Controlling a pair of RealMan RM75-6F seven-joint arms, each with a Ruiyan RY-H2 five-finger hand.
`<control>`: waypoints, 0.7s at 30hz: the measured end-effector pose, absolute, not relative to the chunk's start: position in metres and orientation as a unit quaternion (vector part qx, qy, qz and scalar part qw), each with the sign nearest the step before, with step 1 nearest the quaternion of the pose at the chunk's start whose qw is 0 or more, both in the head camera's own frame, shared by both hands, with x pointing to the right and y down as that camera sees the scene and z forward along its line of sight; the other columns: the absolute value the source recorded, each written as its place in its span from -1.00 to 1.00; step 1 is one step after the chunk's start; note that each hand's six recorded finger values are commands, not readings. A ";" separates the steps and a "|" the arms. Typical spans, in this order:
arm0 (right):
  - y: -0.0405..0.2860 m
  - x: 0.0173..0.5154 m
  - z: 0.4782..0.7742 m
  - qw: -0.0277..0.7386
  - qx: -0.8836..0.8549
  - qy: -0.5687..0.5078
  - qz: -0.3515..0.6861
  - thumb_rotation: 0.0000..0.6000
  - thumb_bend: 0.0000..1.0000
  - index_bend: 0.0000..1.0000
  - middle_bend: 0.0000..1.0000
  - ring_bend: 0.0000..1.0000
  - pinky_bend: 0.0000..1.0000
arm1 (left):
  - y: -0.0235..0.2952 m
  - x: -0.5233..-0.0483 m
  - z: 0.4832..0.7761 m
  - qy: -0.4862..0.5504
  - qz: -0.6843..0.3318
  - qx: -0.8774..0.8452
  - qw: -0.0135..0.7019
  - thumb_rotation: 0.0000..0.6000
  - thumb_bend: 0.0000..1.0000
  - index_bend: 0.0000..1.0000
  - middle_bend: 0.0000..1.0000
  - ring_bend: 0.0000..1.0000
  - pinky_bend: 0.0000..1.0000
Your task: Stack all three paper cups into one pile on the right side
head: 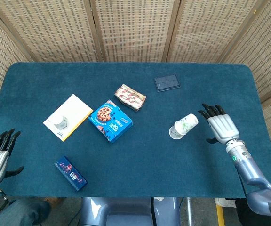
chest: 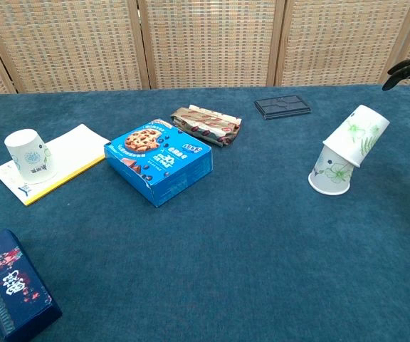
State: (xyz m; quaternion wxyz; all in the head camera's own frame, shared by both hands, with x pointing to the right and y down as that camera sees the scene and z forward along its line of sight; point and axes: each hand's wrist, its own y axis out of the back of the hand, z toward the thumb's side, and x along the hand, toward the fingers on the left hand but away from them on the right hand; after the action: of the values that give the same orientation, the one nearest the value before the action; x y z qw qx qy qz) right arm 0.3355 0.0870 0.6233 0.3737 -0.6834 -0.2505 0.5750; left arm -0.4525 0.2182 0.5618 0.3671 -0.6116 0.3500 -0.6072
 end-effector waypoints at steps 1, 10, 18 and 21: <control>0.088 0.336 0.625 0.371 -0.685 -0.249 0.576 1.00 -0.39 -0.62 -1.00 -0.80 -0.86 | 0.218 -0.452 0.562 0.350 -0.607 -0.612 0.367 1.00 -1.00 -1.00 -1.00 -1.00 -1.00; 0.091 0.327 0.645 0.357 -0.696 -0.236 0.577 1.00 -0.26 -0.52 -1.00 -0.80 -0.87 | 0.218 -0.453 0.562 0.350 -0.607 -0.613 0.366 1.00 -1.00 -1.00 -1.00 -1.00 -1.00; 0.105 0.293 0.639 0.377 -0.719 -0.217 0.542 1.00 -0.21 -0.49 -1.00 -0.80 -0.87 | 0.217 -0.454 0.561 0.352 -0.607 -0.613 0.363 1.00 -1.00 -1.00 -1.00 -1.00 -1.00; 0.108 0.285 0.638 0.392 -0.719 -0.213 0.533 1.00 -0.21 -0.52 -1.00 -0.80 -0.87 | 0.218 -0.454 0.561 0.351 -0.605 -0.614 0.365 1.00 -1.00 -1.00 -1.00 -1.00 -1.00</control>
State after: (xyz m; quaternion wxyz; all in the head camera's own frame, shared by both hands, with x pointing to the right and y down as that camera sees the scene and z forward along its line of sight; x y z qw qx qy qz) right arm 0.2845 0.1077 0.6379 0.3919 -0.7189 -0.2133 0.5330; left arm -0.4538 0.2182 0.5606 0.3646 -0.6141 0.3512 -0.6055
